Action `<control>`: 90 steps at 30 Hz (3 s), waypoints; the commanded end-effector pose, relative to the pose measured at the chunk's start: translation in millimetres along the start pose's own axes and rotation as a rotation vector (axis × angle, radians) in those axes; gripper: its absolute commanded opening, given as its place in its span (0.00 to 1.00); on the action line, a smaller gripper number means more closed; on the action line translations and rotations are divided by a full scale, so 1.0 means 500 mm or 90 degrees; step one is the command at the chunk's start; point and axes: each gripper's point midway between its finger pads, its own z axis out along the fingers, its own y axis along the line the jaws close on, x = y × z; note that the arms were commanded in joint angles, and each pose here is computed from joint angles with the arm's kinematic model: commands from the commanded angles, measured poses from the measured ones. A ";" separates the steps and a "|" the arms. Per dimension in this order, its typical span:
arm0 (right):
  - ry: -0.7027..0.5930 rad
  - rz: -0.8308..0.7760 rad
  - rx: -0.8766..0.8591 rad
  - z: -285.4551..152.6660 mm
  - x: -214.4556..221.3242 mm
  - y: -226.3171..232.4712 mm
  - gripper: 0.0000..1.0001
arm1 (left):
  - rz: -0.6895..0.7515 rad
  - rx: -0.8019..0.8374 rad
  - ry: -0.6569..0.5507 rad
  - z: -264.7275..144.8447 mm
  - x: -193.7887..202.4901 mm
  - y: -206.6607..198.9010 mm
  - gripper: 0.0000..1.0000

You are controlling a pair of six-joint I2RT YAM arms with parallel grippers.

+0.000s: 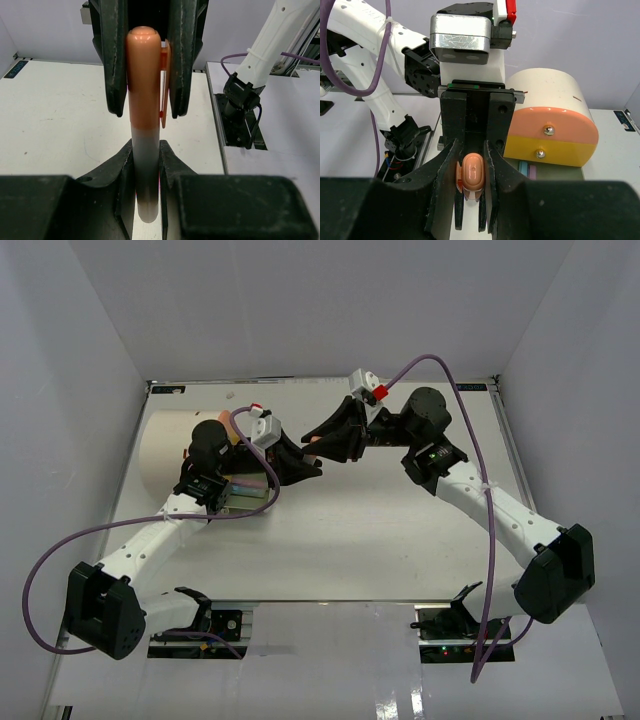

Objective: Sort the stationery into containers
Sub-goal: Close the pen cap on the pen, then place the pen in the drawer.

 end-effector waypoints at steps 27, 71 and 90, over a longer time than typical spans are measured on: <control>0.064 0.094 0.017 -0.013 0.131 0.014 0.13 | 0.060 0.035 -0.029 0.004 0.001 -0.041 0.00; 0.090 0.032 0.383 -0.269 0.178 0.010 0.90 | -0.275 -0.778 0.369 -0.256 0.254 0.285 0.04; 0.116 0.050 0.385 -0.279 0.233 0.015 0.90 | -0.342 -0.864 0.497 -0.319 0.374 0.303 0.40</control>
